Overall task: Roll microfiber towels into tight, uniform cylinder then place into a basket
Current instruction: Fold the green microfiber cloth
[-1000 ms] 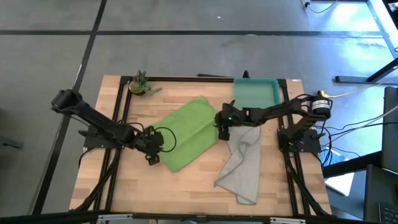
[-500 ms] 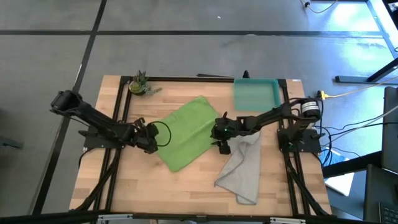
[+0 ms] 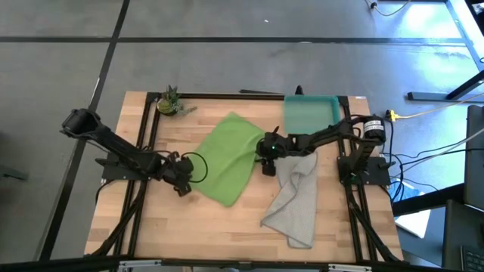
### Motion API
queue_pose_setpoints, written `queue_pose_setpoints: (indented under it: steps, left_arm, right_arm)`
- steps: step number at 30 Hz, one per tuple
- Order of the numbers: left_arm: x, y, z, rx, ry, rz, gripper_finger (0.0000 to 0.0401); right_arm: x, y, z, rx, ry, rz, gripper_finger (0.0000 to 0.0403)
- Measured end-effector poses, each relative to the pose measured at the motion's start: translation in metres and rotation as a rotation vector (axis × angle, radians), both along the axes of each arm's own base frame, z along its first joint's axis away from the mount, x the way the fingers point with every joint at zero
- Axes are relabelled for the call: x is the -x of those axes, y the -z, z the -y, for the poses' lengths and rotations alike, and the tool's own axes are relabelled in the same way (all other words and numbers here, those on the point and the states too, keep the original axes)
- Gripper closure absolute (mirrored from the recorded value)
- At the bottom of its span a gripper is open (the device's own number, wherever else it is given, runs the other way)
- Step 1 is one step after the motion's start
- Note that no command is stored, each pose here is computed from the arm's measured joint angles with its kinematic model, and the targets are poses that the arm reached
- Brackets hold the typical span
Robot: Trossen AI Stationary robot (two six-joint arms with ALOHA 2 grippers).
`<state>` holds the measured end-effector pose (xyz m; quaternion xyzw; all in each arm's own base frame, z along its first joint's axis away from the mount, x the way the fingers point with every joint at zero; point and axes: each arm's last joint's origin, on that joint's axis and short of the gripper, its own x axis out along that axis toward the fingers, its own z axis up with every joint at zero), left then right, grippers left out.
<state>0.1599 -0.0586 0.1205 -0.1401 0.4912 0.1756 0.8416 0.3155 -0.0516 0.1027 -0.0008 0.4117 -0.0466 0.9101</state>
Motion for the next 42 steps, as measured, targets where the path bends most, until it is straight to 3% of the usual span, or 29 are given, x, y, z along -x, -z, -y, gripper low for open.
queue_pose_setpoints:
  steps: [5, 9, 11, 15, 20, 27, 33, 42]
  left_arm:
    - [-0.008, -0.003, 0.008, 0.069, 0.033, 0.099, 0.0320]
    - [-0.015, -0.015, 0.011, 0.054, 0.057, 0.133, 0.0320]
    - [-0.022, -0.026, 0.014, 0.017, 0.082, 0.154, 0.0320]
    - [-0.024, -0.040, 0.010, -0.153, 0.067, 0.119, 0.0320]
    - [-0.018, -0.033, -0.002, -0.255, 0.003, 0.055, 0.0320]
    - [-0.007, -0.007, -0.012, -0.233, -0.061, -0.006, 0.0320]
    - [-0.002, 0.006, -0.008, -0.173, -0.083, -0.007, 0.0320]
    - [-0.003, 0.007, 0.013, -0.051, -0.059, 0.070, 0.0320]
  right_arm:
    - [0.002, -0.001, 0.015, 0.036, 0.019, 0.012, 0.0215]
    - [0.001, -0.006, 0.017, 0.087, -0.029, 0.000, 0.0215]
    - [0.000, -0.016, 0.014, 0.096, -0.048, -0.011, 0.0215]
    - [-0.005, -0.050, 0.003, 0.100, -0.075, 0.040, 0.0215]
    - [-0.010, -0.066, -0.019, -0.008, -0.179, 0.120, 0.0215]
    - [-0.020, -0.034, -0.044, -0.069, -0.297, 0.095, 0.0215]
    - [-0.024, -0.005, -0.043, -0.091, -0.269, 0.022, 0.0215]
    - [-0.024, 0.000, -0.024, -0.011, -0.153, -0.007, 0.0215]
